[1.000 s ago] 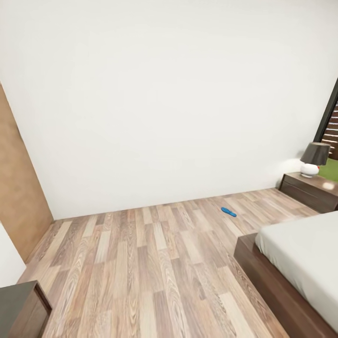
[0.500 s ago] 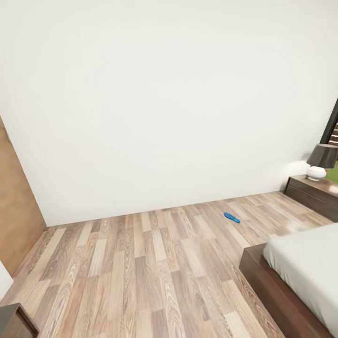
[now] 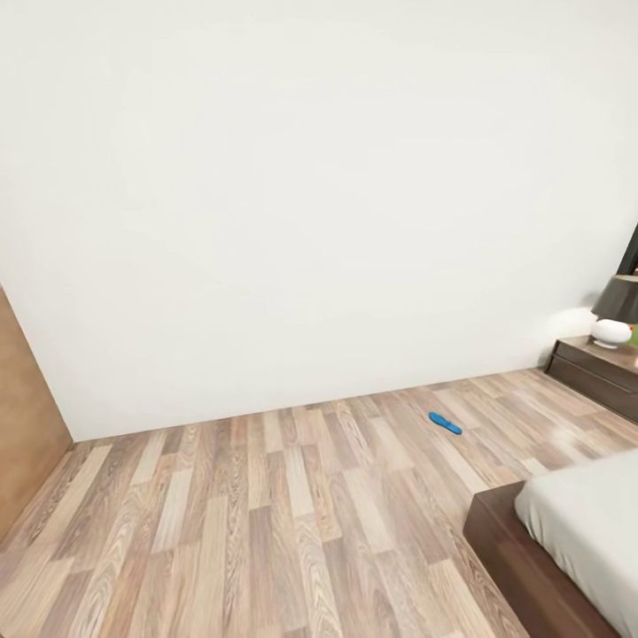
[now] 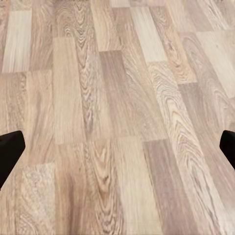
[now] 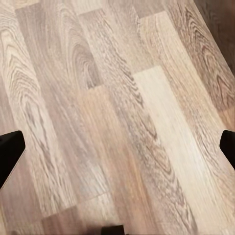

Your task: In the bedroom, move the book from the bed onto either nightstand, and place the two sandals side by side next to the bed.

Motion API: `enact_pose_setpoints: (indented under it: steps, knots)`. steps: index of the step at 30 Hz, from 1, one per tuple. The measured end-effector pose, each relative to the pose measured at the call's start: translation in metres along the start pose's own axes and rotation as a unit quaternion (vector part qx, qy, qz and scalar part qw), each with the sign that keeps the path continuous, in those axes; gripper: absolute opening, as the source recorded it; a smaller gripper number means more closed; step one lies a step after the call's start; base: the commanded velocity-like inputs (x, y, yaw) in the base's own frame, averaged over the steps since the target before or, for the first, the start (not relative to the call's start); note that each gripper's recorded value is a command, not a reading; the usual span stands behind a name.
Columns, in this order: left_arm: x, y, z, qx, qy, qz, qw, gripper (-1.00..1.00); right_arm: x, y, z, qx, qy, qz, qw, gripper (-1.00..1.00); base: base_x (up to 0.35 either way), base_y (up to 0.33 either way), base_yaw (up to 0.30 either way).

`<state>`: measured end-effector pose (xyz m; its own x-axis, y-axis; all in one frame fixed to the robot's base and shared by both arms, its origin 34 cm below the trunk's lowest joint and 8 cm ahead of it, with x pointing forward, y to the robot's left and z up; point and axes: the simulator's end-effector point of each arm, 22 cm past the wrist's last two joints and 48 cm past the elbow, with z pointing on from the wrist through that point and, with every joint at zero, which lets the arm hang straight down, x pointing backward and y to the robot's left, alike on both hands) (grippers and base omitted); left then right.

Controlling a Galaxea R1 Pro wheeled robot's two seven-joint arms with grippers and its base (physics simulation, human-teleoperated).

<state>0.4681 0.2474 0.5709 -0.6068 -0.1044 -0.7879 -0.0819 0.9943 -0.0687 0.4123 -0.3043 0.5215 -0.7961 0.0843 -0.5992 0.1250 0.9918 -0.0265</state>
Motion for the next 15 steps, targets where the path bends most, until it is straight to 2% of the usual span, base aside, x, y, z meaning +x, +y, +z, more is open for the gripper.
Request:
enact_pose_setpoints:
  steps: [15]
  knots:
    - [0.0001, 0.0000, 0.0000, 0.000, 0.000, 0.000, 1.0000, 1.00, 0.0000, -0.0003, 0.0000, 0.001, 0.000, 0.000, 1.0000, 1.00, 0.333, 0.012, 0.000]
